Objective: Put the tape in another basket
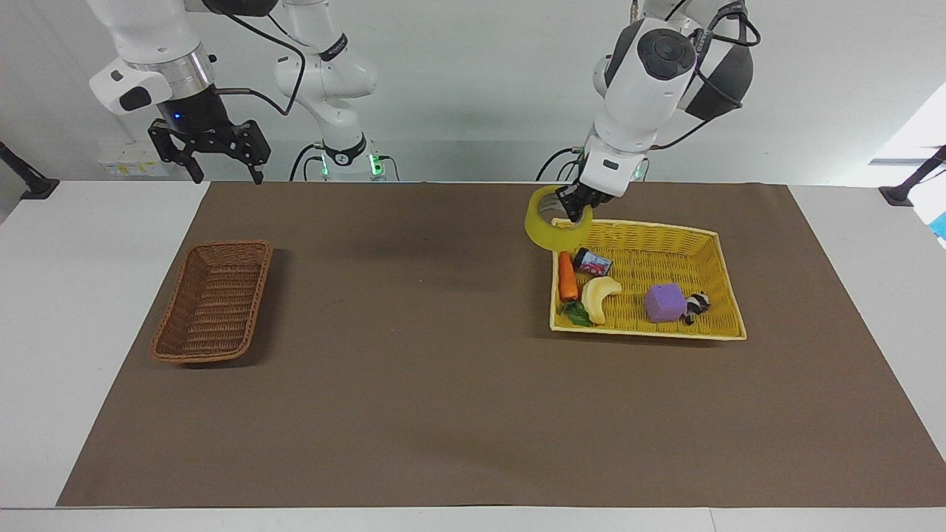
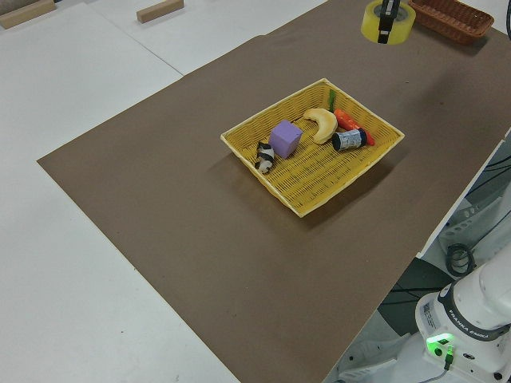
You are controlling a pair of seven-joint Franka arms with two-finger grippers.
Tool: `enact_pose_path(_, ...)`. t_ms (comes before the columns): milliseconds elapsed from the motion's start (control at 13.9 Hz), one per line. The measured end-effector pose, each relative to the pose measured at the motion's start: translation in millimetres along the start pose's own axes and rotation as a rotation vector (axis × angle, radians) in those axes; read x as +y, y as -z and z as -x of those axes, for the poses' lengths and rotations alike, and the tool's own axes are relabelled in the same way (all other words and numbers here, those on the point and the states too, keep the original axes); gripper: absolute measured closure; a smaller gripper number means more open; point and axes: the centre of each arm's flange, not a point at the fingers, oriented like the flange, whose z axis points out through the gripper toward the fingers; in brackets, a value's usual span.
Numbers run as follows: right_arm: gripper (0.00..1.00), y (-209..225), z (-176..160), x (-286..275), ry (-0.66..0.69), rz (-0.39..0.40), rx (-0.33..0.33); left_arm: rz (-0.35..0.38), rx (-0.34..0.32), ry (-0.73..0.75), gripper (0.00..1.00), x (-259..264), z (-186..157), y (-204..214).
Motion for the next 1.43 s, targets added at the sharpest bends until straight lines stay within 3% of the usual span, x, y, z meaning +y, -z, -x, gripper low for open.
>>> enact_pose_path(215, 0.0, 0.0, 0.0, 0.0, 0.0, 0.0, 0.0, 0.132, -0.01, 0.081, 0.77, 40.4, 25.0, 13.0)
enact_pose_path(502, 0.0, 0.0, 0.0, 0.0, 0.0, 0.0, 0.0, 0.255, -0.032, 0.127, 0.77, 85.9, 72.3, 13.7)
enact_pose_path(789, 0.0, 0.0, 0.0, 0.0, 0.0, 0.0, 0.0, 0.376, -0.031, 0.251, 0.77, 111.8, 96.8, 21.5)
enact_pose_path(1434, 0.0, 0.0, 0.0, 0.0, 0.0, 0.0, 0.0, 0.383, -0.036, 0.26, 0.77, 116.5, 101.5, 17.6)
